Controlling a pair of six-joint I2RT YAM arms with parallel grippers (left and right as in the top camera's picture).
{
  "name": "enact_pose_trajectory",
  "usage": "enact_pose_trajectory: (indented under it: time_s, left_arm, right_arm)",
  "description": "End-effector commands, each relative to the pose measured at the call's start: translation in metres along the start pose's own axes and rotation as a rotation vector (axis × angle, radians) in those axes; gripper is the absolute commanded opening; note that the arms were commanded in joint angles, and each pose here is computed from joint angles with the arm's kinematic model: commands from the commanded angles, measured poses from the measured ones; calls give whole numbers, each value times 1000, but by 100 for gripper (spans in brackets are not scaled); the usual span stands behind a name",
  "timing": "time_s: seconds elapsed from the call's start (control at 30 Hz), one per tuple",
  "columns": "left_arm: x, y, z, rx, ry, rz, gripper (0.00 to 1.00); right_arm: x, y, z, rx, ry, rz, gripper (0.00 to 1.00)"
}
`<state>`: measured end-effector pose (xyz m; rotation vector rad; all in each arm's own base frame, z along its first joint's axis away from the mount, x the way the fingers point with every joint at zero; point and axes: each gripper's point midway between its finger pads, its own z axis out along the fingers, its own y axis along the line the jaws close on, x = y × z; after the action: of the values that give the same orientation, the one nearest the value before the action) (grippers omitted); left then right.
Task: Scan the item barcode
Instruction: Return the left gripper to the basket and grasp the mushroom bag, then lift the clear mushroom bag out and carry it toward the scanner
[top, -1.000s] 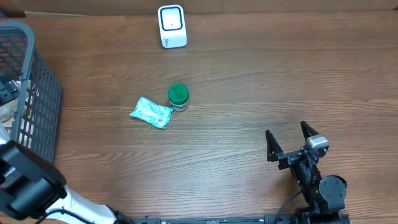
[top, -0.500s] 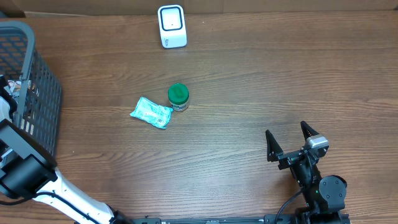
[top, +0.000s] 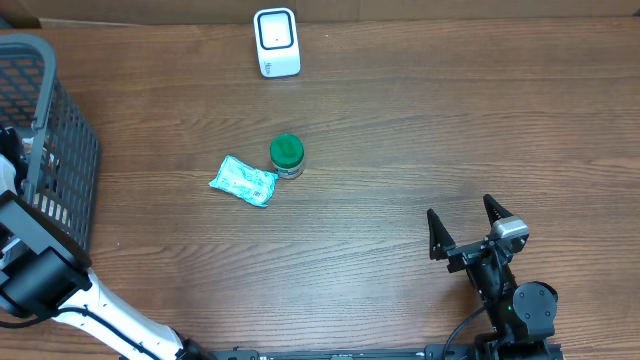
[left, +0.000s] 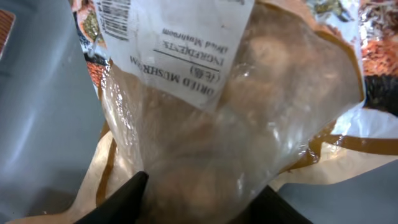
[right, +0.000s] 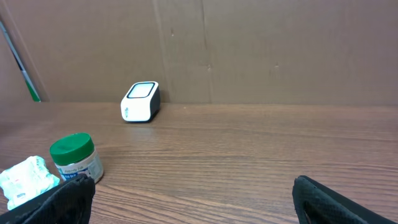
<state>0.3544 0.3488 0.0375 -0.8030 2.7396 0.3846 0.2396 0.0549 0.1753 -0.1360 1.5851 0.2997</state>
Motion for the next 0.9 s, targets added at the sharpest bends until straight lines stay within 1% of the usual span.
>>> enact_pose_trajectory:
  time_s: [0.0,0.03,0.07,0.23,0.3,0.4,0.5,0.6,0.63,0.73,0.83,0.87]
  left_arm:
    - [29,-19,26,67,107,-4,28]
    - [27,-18,24,67,104,-4,24]
    - [26,-18,21,66,100,-5,22]
    - [6,-10,-7,56,48,-56,20]
    - [-7,-6,-24,50,12,-83,20]
    - [-33,2,-63,40,-74,-113,18]
    - [-58,8,-111,33,-181,-149,15]
    - [-78,12,-167,49,-312,-209,14]
    - [-89,13,-204,78,-400,-244,14]
    - [-101,12,-266,156,-538,-305,14]
    - [-107,1,-328,277,-663,-324,14]
    - [-105,-7,-353,340,-704,-319,14]
  right_arm:
    - [2,0,0,-1,-3,7,100]
    - [2,0,0,-1,-3,7,100]
    - [2,0,0,-1,-3,7,100]
    - [2,0,0,-1,-3,7,100]
    - [2,0,0,-1,-3,7,100]
    - [2,0,0,-1,-3,7,100]
    - [2,0,0,-1,-3,7,100]
    - [2,0,0,-1,-3,7,100]
    - [2,0,0,-1,-3,7,100]
    - [2,0,0,-1,-3,7,100]
    - [2,0,0,-1,-3,7,100]
    - [2,0,0,-1,-3,7,100]
